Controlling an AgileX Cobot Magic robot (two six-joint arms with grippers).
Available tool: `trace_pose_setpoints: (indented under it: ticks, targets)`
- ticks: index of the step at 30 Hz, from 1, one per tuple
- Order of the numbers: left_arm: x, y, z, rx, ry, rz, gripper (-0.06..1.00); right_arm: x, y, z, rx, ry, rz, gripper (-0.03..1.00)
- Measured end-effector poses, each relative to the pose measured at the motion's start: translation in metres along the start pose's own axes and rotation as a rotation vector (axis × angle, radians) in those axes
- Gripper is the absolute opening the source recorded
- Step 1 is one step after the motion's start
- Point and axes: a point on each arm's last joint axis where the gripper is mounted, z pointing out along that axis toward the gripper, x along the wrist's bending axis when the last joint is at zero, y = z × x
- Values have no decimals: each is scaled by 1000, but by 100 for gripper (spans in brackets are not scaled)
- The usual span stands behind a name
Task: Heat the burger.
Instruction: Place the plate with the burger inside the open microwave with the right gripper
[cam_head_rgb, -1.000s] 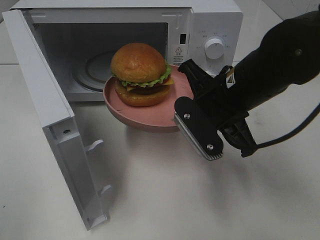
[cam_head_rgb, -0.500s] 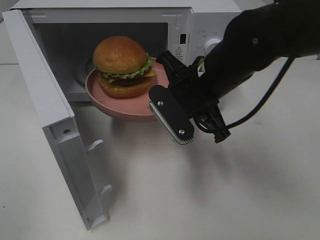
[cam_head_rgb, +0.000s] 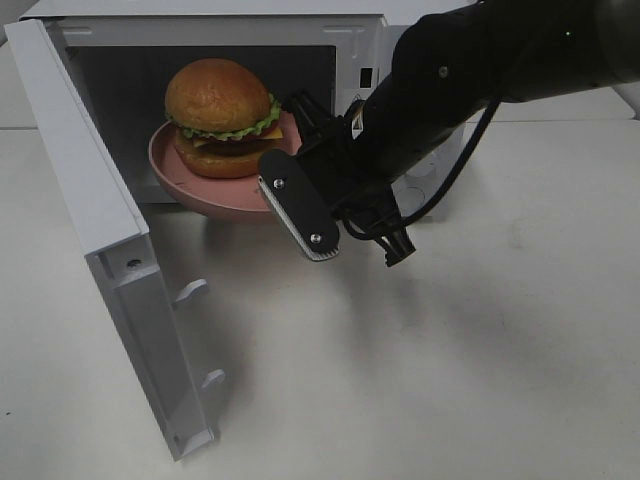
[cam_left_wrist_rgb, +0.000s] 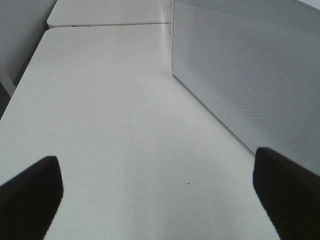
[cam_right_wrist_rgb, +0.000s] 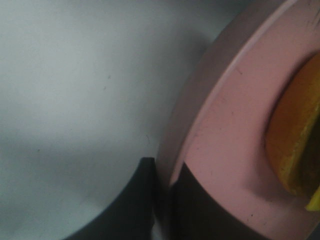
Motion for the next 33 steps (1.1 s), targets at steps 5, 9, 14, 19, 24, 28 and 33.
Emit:
trace_pose_setpoints:
  ticks: [5, 9, 14, 19, 24, 28, 33]
  targets:
    - [0, 0, 0, 0, 0, 0, 97, -6, -1, 12, 9, 19, 21, 6]
    - [0, 0, 0, 0, 0, 0, 97, -14, -4, 22, 35, 30, 48, 6]
    - [0, 0, 0, 0, 0, 0, 97, -31, -6, 32, 73, 14, 71, 7]
    - [0, 0, 0, 0, 0, 0, 97, -48, -7, 38, 91, -12, 127, 7]
    - [0, 0, 0, 0, 0, 0, 97, -60, -8, 46, 98, -17, 151, 7]
    - [0, 0, 0, 0, 0, 0, 97, -69, -8, 57, 99, -21, 159, 7]
    - [0, 0, 0, 0, 0, 0, 97, -79, -9, 65, 104, -24, 201, 7]
